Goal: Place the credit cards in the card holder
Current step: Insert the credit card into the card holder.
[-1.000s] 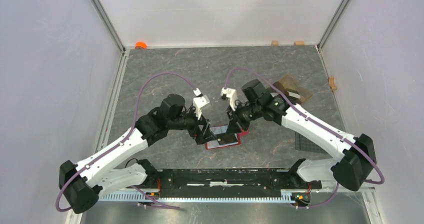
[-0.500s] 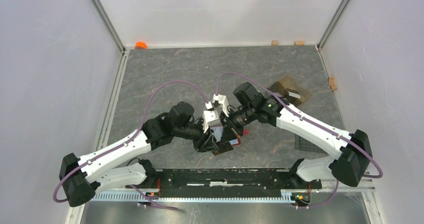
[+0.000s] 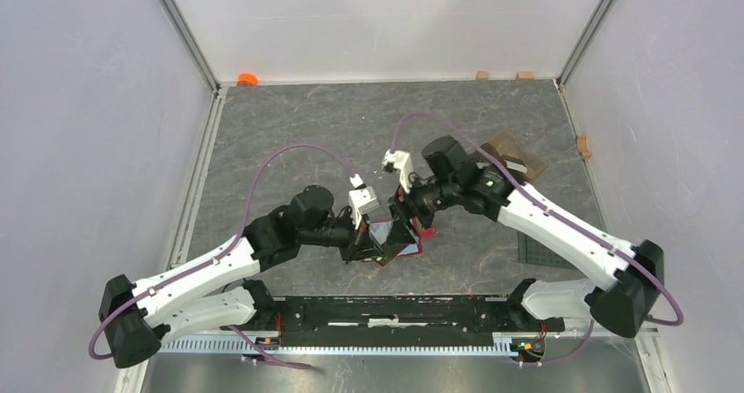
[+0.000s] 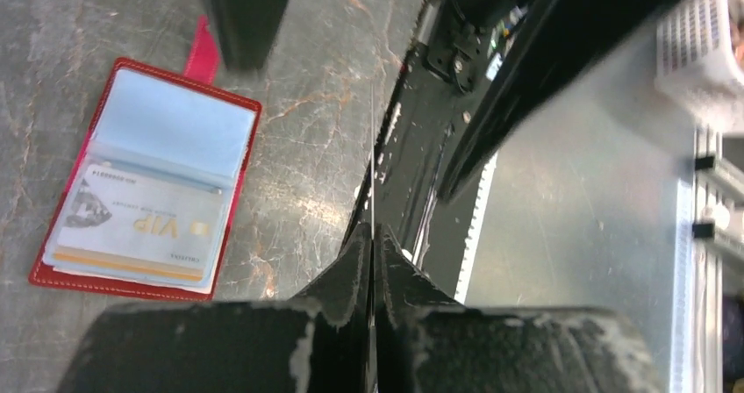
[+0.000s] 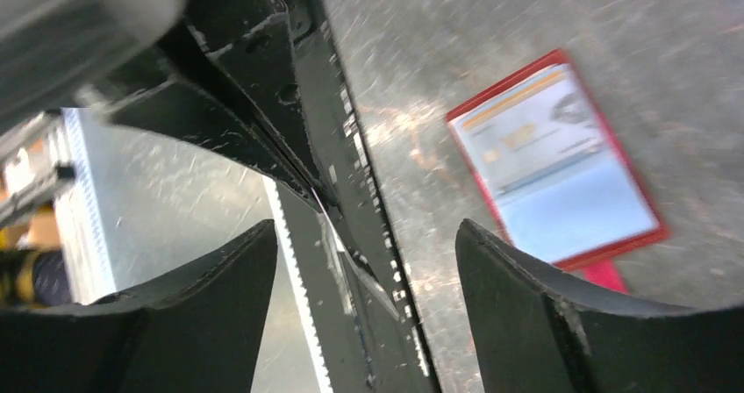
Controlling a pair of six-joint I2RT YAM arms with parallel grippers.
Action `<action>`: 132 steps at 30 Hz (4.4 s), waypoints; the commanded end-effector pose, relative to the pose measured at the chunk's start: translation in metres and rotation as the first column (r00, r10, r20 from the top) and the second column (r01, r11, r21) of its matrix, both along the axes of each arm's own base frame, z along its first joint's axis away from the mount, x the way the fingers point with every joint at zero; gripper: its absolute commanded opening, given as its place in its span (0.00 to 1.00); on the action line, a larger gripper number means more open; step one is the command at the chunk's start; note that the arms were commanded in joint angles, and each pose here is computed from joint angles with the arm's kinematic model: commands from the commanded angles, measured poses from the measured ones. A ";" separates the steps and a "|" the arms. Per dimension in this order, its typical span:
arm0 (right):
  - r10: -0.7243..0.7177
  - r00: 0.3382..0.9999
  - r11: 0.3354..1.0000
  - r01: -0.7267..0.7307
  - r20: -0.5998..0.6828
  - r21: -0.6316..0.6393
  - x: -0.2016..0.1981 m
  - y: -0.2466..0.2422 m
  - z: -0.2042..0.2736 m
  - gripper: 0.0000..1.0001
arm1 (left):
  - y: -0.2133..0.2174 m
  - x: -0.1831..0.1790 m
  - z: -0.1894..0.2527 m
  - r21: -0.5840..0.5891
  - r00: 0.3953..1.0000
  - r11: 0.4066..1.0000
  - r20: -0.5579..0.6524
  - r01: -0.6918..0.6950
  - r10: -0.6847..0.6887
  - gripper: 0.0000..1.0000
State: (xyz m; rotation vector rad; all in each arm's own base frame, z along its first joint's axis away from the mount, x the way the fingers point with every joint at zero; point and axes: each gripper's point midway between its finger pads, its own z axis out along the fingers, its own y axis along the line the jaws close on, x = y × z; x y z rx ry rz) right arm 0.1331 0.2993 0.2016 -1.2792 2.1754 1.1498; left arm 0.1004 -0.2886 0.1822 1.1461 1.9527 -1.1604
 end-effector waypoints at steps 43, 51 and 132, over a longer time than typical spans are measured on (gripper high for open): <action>-0.374 0.895 0.719 0.446 -0.244 0.532 0.041 -0.003 0.025 0.00 | -0.001 0.056 0.074 -0.540 0.843 0.647 -0.357 -0.538 0.403 0.32; -0.593 0.787 0.745 0.616 -0.170 0.255 0.088 -0.043 -0.062 0.00 | 0.034 0.082 -0.031 -0.038 0.587 0.618 -0.364 -0.785 0.723 0.90; -0.689 0.622 0.724 0.616 -0.373 -0.310 0.057 -0.043 -0.244 0.00 | 0.048 0.086 -0.170 0.411 0.552 0.622 -0.290 -0.666 0.782 0.36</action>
